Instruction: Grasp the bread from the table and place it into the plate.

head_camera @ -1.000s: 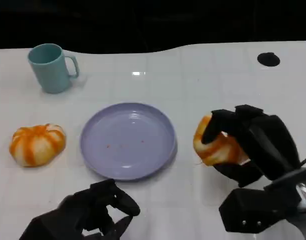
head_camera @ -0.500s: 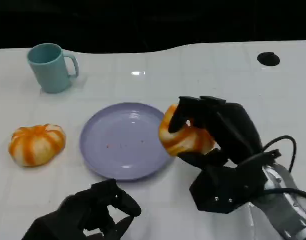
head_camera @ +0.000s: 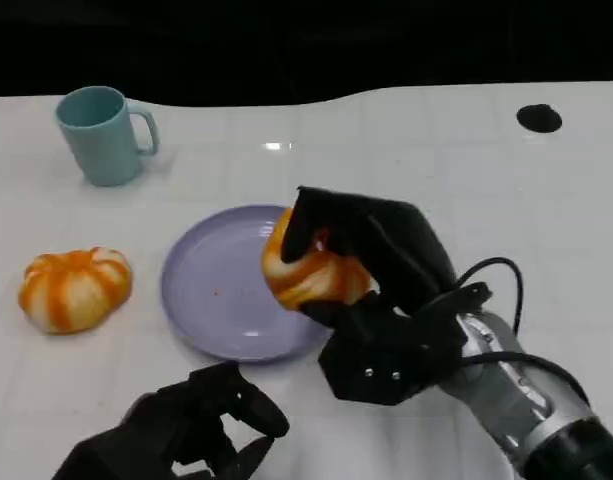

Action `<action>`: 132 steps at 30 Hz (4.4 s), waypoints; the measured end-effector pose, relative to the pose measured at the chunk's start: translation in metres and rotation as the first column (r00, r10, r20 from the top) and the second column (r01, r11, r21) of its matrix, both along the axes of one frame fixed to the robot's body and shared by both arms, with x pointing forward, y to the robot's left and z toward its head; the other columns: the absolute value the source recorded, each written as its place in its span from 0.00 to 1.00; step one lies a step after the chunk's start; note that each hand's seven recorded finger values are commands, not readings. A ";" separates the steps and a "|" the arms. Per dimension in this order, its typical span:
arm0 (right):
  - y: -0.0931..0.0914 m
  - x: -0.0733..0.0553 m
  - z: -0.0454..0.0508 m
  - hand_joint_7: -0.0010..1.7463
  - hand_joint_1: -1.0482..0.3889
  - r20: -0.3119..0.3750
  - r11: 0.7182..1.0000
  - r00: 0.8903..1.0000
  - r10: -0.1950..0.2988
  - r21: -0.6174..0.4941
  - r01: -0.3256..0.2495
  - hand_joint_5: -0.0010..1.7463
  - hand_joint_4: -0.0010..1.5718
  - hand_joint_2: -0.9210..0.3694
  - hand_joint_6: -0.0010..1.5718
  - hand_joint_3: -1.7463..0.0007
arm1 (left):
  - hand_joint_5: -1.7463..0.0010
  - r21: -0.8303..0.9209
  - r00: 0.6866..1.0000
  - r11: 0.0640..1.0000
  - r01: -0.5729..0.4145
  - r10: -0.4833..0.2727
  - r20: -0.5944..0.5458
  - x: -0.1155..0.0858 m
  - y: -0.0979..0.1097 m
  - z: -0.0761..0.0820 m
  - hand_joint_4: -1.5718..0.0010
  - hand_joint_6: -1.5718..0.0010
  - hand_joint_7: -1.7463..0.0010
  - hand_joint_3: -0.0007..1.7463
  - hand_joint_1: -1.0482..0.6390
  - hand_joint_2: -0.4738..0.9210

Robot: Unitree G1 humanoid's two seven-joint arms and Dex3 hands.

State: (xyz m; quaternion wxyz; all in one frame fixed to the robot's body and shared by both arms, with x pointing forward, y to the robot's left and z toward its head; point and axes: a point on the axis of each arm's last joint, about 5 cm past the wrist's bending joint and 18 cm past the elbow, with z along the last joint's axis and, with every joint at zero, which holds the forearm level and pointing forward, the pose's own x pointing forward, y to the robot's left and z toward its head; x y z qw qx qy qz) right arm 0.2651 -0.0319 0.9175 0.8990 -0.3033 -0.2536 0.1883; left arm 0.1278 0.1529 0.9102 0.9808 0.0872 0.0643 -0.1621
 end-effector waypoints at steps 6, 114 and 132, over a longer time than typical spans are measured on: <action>0.011 0.006 -0.0010 0.91 0.67 -0.039 1.000 0.999 0.004 -0.030 -0.005 1.00 0.59 0.45 0.45 0.23 | 0.00 -0.005 1.000 1.000 -0.002 0.002 0.003 -0.001 0.000 0.001 0.60 0.60 0.27 0.37 0.48 0.92; -0.162 -0.114 -0.0123 0.84 0.75 -0.107 0.970 0.966 -0.234 -0.096 0.224 1.00 0.60 0.59 0.55 0.13 | 0.00 -0.009 1.000 1.000 -0.020 0.020 -0.005 0.002 0.004 0.005 0.58 0.60 0.27 0.37 0.50 0.92; -0.160 -0.110 -0.0225 0.79 0.78 -0.101 0.974 0.971 -0.219 -0.090 0.210 1.00 0.59 0.61 0.56 0.14 | 0.00 0.004 1.000 1.000 -0.017 0.017 0.000 0.003 0.006 0.002 0.58 0.60 0.27 0.37 0.50 0.92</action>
